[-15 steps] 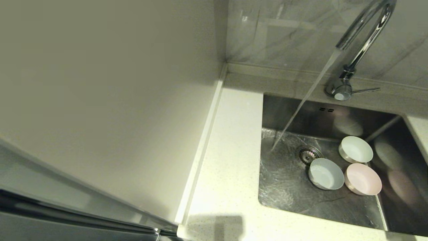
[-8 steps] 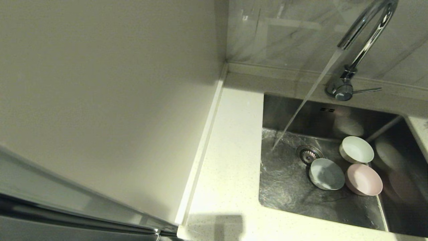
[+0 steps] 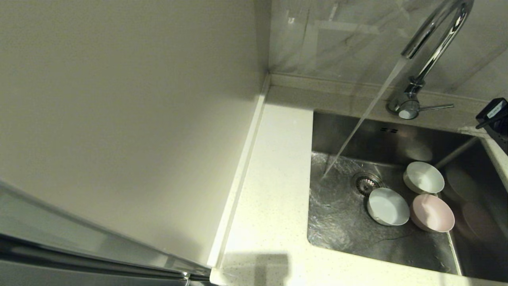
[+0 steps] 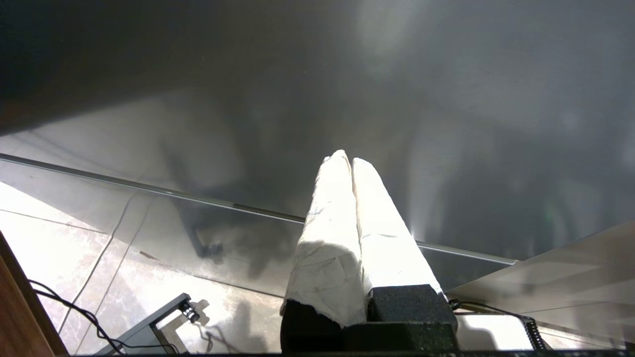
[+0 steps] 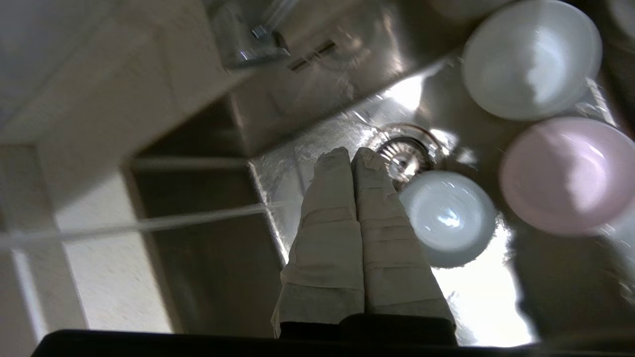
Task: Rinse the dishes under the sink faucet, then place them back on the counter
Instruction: Turn off the faucet
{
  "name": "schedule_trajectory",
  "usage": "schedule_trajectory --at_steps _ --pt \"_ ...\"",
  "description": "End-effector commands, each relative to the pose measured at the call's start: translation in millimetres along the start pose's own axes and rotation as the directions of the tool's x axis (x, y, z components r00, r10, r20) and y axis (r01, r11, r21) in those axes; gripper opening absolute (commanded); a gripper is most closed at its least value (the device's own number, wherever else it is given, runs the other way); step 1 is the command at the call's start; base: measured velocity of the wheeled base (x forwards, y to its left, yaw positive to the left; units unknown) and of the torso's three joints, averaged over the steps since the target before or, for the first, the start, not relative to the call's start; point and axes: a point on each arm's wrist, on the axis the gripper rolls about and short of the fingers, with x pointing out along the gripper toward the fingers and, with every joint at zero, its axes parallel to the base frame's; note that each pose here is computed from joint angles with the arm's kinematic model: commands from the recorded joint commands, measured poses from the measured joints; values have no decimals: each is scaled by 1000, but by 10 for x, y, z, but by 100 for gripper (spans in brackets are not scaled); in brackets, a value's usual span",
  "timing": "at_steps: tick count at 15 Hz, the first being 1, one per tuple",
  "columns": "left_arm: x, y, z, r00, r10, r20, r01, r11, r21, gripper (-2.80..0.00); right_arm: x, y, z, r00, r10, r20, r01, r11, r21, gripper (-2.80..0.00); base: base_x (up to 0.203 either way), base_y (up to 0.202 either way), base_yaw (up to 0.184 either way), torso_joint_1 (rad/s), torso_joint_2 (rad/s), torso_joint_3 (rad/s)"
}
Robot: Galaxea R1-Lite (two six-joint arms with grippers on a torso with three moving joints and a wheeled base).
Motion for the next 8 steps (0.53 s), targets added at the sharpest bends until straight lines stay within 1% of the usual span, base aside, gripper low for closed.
schedule_trajectory --at_steps 1,4,8 --pt "-2 0 0 1000 0 4 0 1000 -1 -280 252 -1 64 1000 1 -12 0 1000 14 -280 0 0 0 0 0 0" --pt "-3 0 0 1000 1 5 -1 1000 0 -280 387 53 156 998 56 23 -56 998 6 -280 0 0 0 0 0 0" --pt "-2 0 0 1000 -1 4 1 1000 0 -280 549 76 226 994 89 62 -88 996 -10 -280 0 0 0 0 0 0"
